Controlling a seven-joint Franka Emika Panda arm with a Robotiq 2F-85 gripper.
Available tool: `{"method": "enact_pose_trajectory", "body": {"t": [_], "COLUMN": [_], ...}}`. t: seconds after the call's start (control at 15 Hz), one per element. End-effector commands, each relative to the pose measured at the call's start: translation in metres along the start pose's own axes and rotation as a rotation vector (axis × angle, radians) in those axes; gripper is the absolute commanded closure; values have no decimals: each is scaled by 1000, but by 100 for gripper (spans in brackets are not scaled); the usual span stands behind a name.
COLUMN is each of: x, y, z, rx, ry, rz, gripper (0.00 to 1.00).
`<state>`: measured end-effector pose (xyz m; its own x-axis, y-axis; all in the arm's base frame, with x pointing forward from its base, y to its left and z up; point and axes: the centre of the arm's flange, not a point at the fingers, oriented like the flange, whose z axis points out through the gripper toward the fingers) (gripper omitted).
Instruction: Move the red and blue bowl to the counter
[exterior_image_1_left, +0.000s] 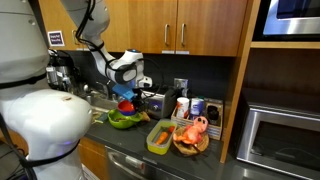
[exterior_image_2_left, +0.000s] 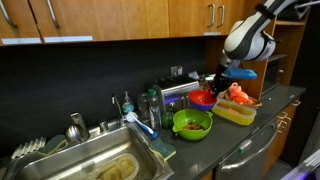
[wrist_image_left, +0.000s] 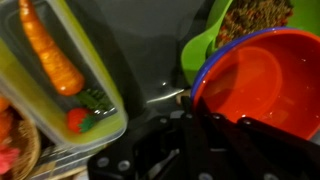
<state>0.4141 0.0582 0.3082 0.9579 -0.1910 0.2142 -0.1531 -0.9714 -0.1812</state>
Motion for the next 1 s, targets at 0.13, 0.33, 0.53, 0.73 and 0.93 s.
{"method": "enact_pose_trajectory", "body": {"t": [0.13,0.33,0.53,0.73,0.93], "x": [-14,-17,-8,2,6], "y": [-79,-97,-98,-99,-102], "z": [98,120,128,132,133], "rx": [93,114,124,125,121], "ry": [-228,-344,-401,-433,-452], "rz": [-218,-335,-389,-420,-443], "gripper": [98,98,98,98,98]}}
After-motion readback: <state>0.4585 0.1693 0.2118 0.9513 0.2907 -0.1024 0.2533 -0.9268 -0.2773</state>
